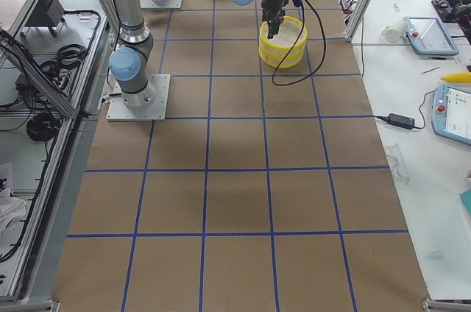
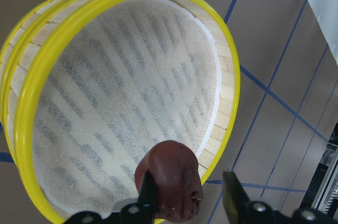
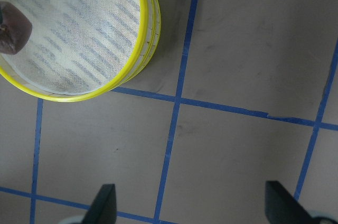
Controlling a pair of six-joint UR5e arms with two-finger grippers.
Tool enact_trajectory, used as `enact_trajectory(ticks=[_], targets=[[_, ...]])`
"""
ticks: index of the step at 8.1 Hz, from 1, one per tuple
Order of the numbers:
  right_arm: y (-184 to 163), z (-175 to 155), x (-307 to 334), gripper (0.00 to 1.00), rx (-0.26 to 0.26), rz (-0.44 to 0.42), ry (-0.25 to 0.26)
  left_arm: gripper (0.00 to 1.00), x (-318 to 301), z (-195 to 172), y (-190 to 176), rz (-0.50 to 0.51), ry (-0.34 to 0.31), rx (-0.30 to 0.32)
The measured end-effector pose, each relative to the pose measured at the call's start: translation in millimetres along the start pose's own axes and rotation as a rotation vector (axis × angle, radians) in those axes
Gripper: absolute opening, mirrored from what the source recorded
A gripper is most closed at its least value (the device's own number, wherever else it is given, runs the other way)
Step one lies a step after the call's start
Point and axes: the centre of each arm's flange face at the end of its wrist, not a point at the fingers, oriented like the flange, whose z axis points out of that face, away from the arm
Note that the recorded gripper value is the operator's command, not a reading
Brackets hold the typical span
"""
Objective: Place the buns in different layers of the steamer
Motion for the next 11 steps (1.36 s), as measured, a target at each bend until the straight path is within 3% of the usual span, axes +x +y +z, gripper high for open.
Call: enact_trajectory(ticks=[5,6,9,11], targets=[[-2.5,-0.5,0.5,1.0,0.017,0.002,0.003,1.0,21.3,-17.8,9.2,0.015,0.013,0.015],[-2.8,-0.7,0.6,1.0,0.018,0.001,0.003,1.0,24.0,-27.9,5.9,0.046,-0.024,0.049],[-2.0,-0.4,0.6,1.0,0.017,0.005,0.005,1.0,-0.4,-83.4,-12.9,0.222,-0.321,0.175],[-1.2,2.8,0.4,1.0,0.011,0.005,0.001,1.0,-36.5,-155.1,-30.4,0.295,-0.512,0.159]])
